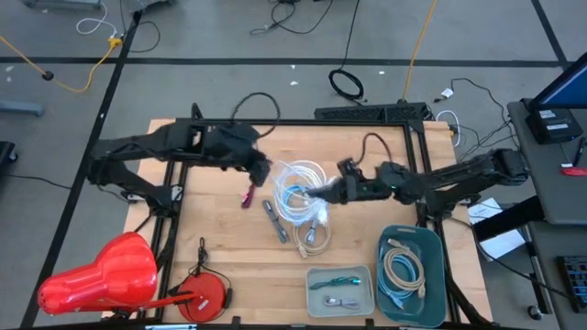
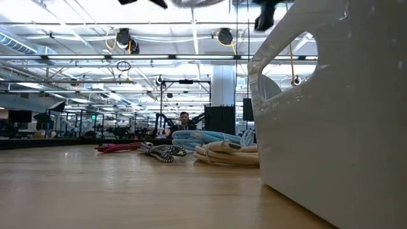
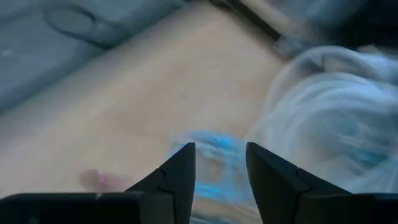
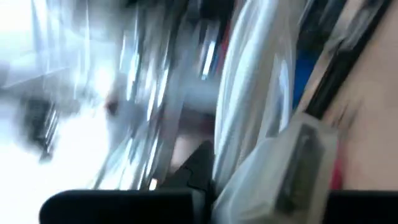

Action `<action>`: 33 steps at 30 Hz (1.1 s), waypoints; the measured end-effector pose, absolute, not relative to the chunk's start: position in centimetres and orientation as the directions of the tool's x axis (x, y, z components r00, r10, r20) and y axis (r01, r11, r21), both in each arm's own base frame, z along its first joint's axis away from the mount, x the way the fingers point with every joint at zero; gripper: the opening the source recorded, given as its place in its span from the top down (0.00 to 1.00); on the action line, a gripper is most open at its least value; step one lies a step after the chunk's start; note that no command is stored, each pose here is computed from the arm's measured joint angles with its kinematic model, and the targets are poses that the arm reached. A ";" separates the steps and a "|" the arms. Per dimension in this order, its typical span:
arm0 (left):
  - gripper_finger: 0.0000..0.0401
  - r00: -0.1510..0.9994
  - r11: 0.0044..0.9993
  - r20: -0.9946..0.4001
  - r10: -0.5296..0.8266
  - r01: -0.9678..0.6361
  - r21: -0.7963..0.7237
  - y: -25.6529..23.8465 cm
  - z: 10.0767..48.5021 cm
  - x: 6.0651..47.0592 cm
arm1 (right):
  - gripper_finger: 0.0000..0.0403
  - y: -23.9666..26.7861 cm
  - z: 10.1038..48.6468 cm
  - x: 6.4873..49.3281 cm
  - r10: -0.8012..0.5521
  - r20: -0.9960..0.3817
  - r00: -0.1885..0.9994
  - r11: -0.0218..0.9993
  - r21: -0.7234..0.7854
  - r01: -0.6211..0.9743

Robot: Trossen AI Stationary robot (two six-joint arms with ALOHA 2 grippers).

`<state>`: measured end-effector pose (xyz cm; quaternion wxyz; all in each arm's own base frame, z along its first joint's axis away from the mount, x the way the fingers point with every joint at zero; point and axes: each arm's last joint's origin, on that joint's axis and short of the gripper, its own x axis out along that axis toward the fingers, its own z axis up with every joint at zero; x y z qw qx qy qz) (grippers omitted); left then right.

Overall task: Pick & Place USB Port
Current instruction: Put the white HDMI cable into the blue bin

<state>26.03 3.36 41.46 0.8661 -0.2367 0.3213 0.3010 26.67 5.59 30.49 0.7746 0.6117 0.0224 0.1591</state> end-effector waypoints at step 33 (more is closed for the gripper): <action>0.64 0.576 0.706 -0.666 0.474 -0.701 -0.104 3.6 42.2 24.4 | 0.92 13.2 33.1 14.3 0.542 -0.430 0.722 0.181 0.899 0.399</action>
